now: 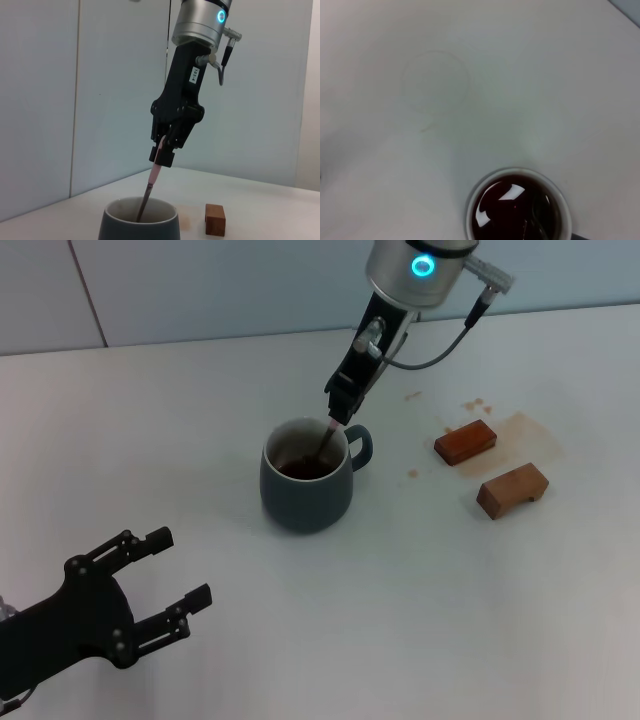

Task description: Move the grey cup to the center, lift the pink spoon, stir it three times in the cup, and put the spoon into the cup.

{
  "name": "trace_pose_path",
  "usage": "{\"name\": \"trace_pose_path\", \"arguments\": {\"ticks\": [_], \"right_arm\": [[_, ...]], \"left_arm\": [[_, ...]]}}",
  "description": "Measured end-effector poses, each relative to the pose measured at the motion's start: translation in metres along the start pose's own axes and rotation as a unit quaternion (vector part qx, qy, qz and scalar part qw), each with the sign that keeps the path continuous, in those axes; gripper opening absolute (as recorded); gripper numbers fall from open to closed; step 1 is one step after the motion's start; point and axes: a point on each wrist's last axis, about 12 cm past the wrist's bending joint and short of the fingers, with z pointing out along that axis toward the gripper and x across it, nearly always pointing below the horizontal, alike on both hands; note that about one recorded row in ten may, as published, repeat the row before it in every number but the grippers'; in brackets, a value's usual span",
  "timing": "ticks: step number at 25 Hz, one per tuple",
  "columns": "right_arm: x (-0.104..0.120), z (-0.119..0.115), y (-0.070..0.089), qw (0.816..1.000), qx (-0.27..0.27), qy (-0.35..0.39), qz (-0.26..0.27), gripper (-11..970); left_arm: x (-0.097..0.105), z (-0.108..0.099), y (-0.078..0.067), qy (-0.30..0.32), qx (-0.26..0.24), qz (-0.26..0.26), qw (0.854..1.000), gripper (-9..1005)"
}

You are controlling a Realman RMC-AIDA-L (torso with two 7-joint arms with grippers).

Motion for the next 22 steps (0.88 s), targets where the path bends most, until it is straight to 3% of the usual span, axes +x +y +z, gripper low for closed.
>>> {"name": "trace_pose_path", "arguments": {"ticks": [8,13,15,16,17,22], "right_arm": [[-0.002,0.004,0.003,1.0,0.002,-0.01,-0.005,277],[0.005,0.005,-0.001,0.998,-0.002,-0.064,-0.016,284],[0.015,0.005,-0.006,0.994,-0.016,-0.109,-0.01,366],[0.031,0.003,-0.013,0.985,-0.034,-0.168,0.004,406],[0.031,0.003,-0.013,0.985,-0.034,-0.168,0.004,447],[0.087,-0.01,-0.024,0.941,-0.081,-0.327,0.018,606]], "left_arm": [[0.0,0.001,0.0,-0.003,0.0,0.0,1.0,791],[-0.001,0.001,-0.001,-0.005,0.001,-0.001,1.0,790],[-0.001,0.002,-0.001,-0.008,0.002,-0.002,1.0,790],[-0.001,0.002,-0.001,-0.008,0.002,-0.003,1.0,790],[-0.001,0.002,-0.001,-0.008,0.002,-0.003,1.0,789],[-0.001,0.002,-0.001,-0.008,0.001,-0.002,1.0,789]]}}
